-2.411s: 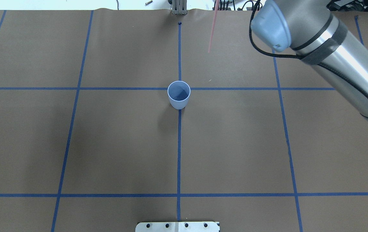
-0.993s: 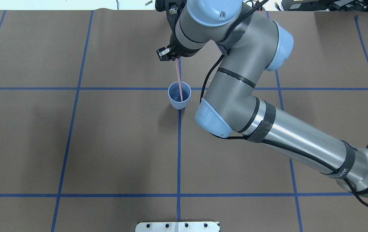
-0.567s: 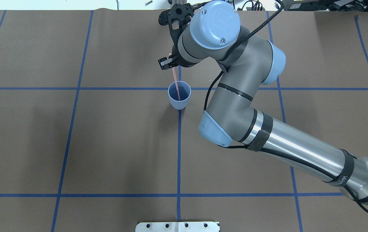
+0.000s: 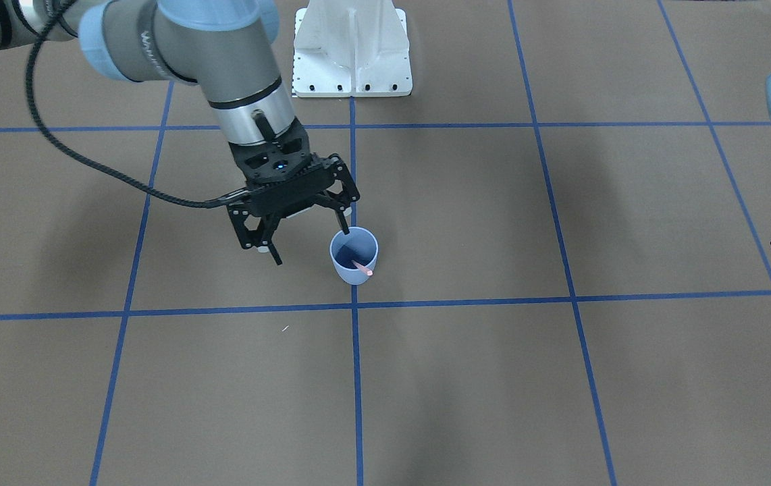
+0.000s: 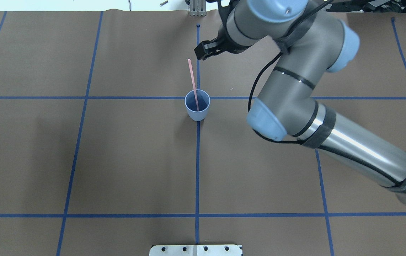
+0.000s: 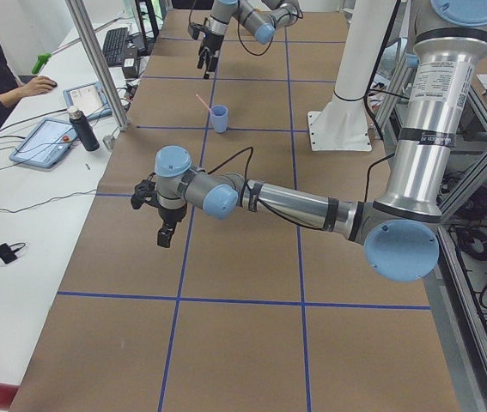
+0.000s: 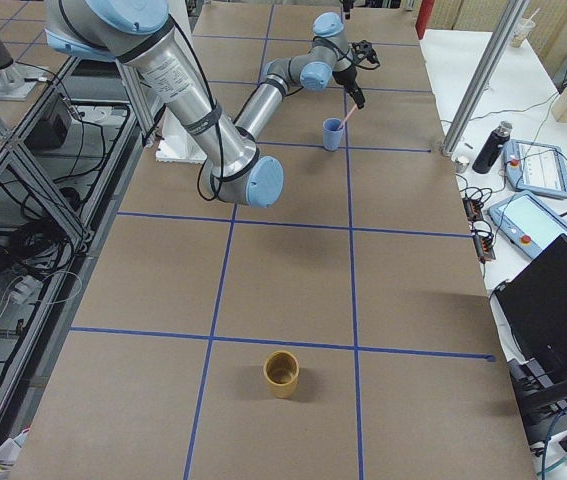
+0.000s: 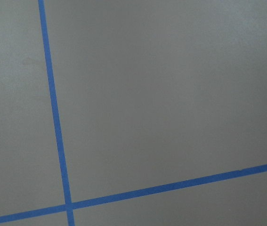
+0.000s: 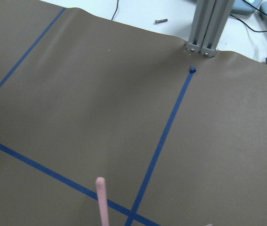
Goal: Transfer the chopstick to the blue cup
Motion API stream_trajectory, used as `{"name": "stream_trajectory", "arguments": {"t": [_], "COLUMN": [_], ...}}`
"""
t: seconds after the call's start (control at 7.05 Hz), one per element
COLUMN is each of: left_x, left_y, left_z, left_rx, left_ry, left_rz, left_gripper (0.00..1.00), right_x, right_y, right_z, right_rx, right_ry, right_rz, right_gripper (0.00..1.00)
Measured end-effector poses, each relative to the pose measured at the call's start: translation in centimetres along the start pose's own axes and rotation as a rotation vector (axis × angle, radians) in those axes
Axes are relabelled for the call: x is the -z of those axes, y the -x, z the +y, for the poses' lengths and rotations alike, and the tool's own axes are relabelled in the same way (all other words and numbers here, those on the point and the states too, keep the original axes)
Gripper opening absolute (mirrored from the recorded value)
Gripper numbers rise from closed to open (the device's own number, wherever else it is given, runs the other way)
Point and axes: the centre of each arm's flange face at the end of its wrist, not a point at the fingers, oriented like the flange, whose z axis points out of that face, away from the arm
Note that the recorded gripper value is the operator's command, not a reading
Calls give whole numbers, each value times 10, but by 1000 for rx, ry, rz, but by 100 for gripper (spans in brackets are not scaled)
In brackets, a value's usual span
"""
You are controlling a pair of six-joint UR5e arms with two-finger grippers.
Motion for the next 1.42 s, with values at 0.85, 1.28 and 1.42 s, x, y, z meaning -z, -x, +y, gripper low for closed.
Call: {"name": "stream_trajectory", "arguments": {"t": [0.85, 1.28, 1.42], "left_x": [8, 4, 1], "left_y": [84, 124, 133], "left_z": [63, 117, 132], "left_rx": [80, 77, 95], "left_ry": [24, 66, 79], "left_rz": [-38, -20, -17], "left_gripper": [98, 98, 98], "right_x": [108, 121, 119], "right_y": [-475, -615, -633], "right_z": [147, 251, 278], "right_rx": [-198, -135, -127], "right_ry": [314, 420, 433], "right_rz": [101, 89, 87], "right_gripper": [100, 100, 100]}}
